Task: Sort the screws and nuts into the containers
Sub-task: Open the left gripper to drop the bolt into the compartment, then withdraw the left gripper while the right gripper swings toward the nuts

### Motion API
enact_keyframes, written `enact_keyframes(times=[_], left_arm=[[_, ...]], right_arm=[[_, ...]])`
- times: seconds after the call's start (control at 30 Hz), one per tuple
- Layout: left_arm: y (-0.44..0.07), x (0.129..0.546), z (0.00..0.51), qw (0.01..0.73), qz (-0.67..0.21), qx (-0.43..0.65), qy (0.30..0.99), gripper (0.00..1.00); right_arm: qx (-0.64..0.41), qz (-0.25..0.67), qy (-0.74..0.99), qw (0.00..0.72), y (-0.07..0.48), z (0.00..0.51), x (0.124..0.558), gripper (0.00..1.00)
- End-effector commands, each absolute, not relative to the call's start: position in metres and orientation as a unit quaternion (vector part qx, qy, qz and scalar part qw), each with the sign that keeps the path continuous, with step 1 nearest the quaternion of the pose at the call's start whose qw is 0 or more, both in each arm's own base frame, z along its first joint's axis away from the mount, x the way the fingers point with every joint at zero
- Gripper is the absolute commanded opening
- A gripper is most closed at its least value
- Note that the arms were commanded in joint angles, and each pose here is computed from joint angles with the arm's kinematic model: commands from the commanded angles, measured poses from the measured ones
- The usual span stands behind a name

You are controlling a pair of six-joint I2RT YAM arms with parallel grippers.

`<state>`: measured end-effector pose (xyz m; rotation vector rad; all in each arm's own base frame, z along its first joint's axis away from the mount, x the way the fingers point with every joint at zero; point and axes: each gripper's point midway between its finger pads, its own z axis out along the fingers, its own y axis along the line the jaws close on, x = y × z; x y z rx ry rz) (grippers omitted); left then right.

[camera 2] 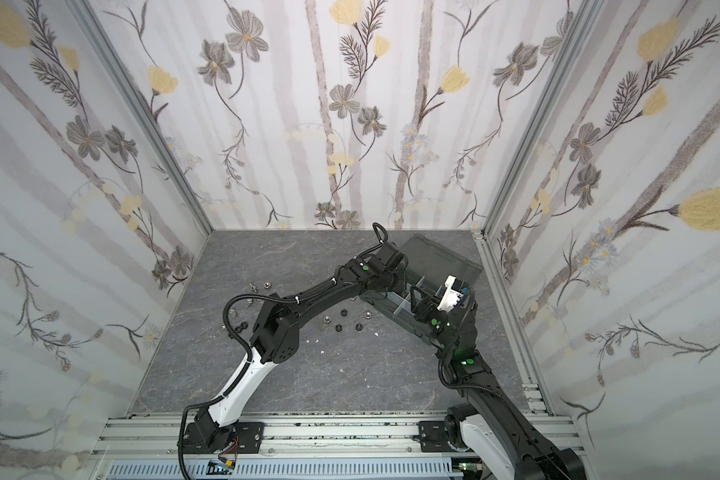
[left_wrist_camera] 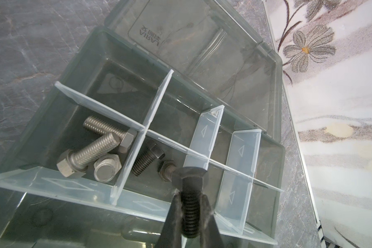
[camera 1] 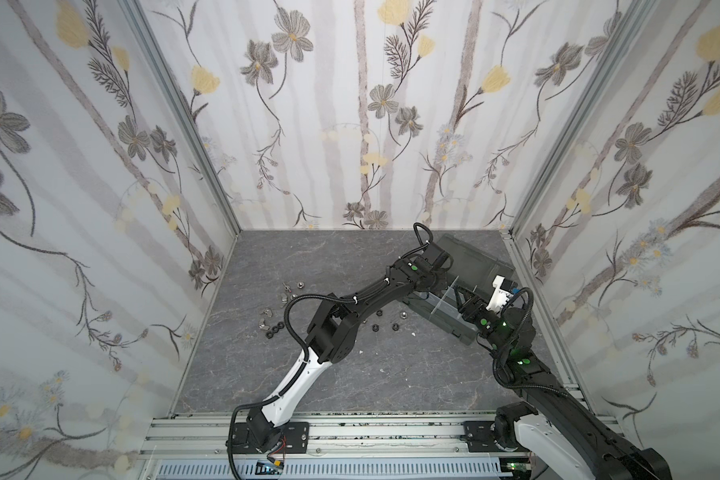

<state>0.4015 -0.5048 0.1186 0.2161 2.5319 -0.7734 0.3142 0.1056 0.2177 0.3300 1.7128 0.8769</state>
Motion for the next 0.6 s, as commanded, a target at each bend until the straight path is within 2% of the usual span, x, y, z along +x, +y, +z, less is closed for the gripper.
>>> enact_keyframes(times=[0.0, 0.1, 0.27, 0.37, 0.57], left_arm=[[-0.502, 0.405, 0.118, 0.246, -0.274, 0.076, 0.927, 0.03], [-0.5, 0.406, 0.117, 0.247, -0.271, 0.076, 0.927, 0.09], [-0.501, 0.407, 0.124, 0.252, -0.277, 0.078, 0.924, 0.31], [-0.5, 0.409, 0.132, 0.256, -0.281, 0.081, 0.921, 0.41], [-0.477, 0.417, 0.169, 0.282, -0.27, 0.081, 0.917, 0.49]], right_arm=[[0.141, 0.378, 0.712, 0.574, 0.104, 0.228, 0.315, 0.49], [0.141, 0.378, 0.712, 0.575, 0.104, 0.228, 0.315, 0.49], [0.138, 0.371, 0.716, 0.576, 0.104, 0.226, 0.316, 0.5], [0.137, 0.365, 0.72, 0.575, 0.103, 0.223, 0.318, 0.51], [0.126, 0.358, 0.722, 0.578, 0.104, 0.227, 0.318, 0.51]])
